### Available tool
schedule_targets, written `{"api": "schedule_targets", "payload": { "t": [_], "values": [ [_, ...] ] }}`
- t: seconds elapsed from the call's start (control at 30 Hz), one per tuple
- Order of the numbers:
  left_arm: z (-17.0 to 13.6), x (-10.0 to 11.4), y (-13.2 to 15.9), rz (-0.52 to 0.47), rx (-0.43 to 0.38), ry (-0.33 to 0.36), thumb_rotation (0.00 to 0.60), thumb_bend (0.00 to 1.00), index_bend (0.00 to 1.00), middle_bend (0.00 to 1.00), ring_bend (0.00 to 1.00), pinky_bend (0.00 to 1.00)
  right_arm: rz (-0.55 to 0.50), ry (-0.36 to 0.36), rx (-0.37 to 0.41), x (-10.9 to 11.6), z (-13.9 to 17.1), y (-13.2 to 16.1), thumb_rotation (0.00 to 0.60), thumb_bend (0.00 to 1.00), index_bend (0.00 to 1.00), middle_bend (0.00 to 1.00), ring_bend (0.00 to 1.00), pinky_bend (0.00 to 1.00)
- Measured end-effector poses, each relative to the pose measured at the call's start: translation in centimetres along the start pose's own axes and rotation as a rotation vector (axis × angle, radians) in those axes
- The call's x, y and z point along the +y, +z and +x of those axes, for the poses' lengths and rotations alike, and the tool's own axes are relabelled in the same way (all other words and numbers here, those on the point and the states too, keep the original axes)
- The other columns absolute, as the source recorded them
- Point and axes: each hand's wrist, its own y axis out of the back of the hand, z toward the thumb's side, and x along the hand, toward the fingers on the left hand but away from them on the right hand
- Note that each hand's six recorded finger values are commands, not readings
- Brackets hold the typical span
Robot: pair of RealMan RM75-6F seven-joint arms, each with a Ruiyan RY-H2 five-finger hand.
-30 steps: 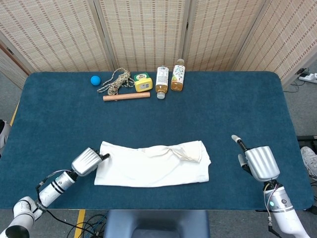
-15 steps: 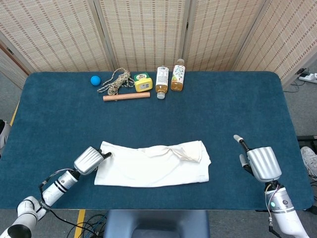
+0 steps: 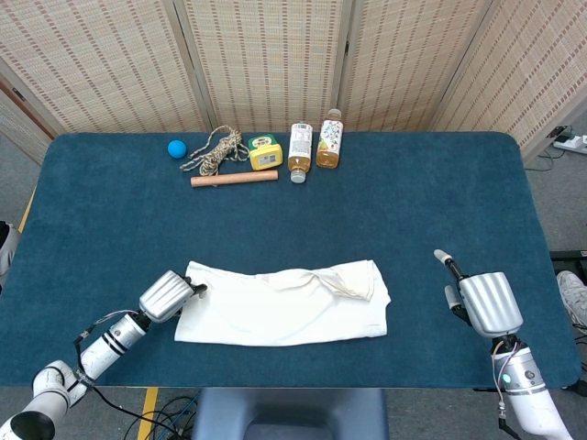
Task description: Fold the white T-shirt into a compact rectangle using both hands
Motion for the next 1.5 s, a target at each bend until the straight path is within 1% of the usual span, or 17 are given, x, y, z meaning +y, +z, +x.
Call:
{"api": "schedule_targets", "payload": {
  "t": [0.27, 0.43, 0.6, 0.83, 1.23, 1.5],
  "values": [
    [0.3, 0.4, -0.1, -0.032, 0.001, 0.010, 0.600, 0.51, 0.57, 0.82, 0.72, 0.86, -0.004, 0.000, 0.002, -0.1, 0.0, 0.0, 0.600, 0.53, 0.15, 0.83, 0.92, 1.00],
    [0.4, 0.5, 0.1, -0.037, -0.005, 0.011, 0.600, 0.53, 0.57, 0.82, 0.72, 0.86, -0.006, 0.002, 0.003, -0.1, -0.1, -0.1, 0.600, 0.53, 0.15, 0.83, 0.92, 1.00],
    [0.3, 0.7, 0.3, -0.070, 0.004, 0.024, 0.600, 0.56, 0.58, 0.83, 0.73, 0.86, -0.010, -0.001, 0.009, -0.1, 0.0, 0.0, 0.600, 0.53, 0.15, 0.83, 0.92, 1.00],
    [-0.6, 1.1, 0.3, -0.089, 0.018, 0.041, 0.600, 0.57, 0.60, 0.83, 0.73, 0.86, -0.014, -0.004, 0.014, 0.0, 0.1, 0.0, 0.600, 0.53, 0.15, 0.83, 0.92, 1.00],
    [-4.9, 1.6, -3.7, -0.092, 0.161, 0.030, 0.600, 0.58, 0.60, 0.83, 0.73, 0.86, -0.023, -0.014, 0.034, 0.2, 0.0, 0.6, 0.600, 0.53, 0.15, 0.83, 0.92, 1.00],
    [-8.2, 1.4, -6.8, -0.069, 0.274, -0.003, 0.600, 0.58, 0.60, 0.83, 0.73, 0.86, -0.029, -0.022, 0.054, 0.3, -0.3, 1.3, 0.600, 0.53, 0.15, 0.83, 0.92, 1.00]
  ]
}}
